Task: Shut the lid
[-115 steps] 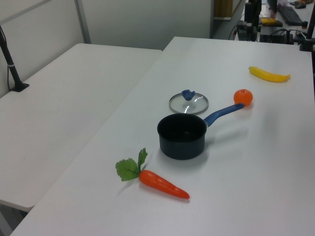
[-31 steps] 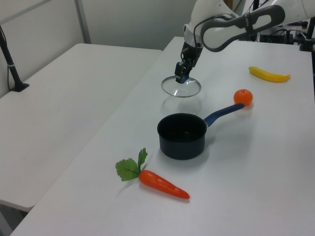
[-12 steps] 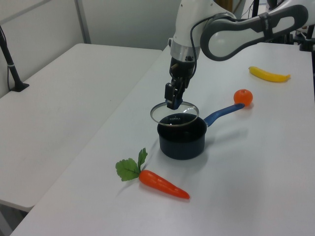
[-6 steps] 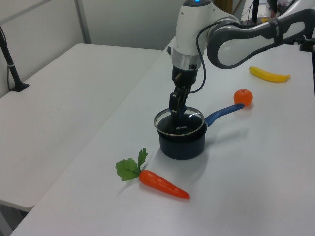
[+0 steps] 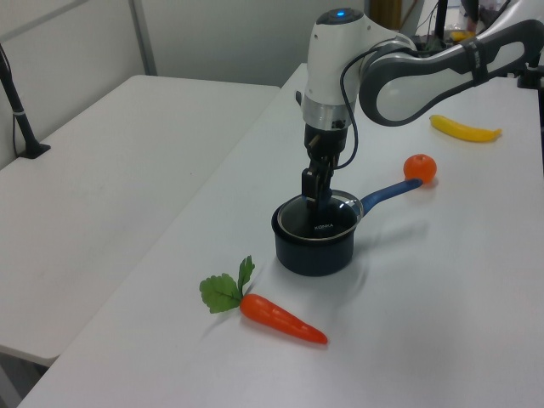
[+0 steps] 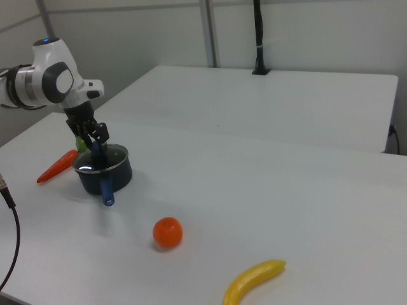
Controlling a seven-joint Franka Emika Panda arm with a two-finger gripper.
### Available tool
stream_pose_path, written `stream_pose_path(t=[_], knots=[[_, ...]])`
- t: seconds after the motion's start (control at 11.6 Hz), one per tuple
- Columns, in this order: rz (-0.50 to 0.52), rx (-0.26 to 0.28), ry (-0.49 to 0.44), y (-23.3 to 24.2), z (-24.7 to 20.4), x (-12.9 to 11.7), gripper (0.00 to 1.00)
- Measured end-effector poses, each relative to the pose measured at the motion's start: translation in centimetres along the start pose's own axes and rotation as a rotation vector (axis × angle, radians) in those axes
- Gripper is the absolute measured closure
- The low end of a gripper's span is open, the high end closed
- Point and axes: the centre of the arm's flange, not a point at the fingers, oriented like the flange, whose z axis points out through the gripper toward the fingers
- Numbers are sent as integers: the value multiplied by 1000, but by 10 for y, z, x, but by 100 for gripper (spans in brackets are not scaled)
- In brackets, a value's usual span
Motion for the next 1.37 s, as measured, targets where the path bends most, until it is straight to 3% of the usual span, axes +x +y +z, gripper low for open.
stream_pose_path(t=[0.94, 1.03, 1.2, 1.29, 1.37], knots=[[40, 16, 42, -6, 10, 3, 39], [45, 16, 42, -6, 11, 3, 35], [65, 15, 39, -5, 13, 3, 9], [71, 15, 40, -5, 12, 3, 0], [74, 14, 36, -3, 8, 3, 0]])
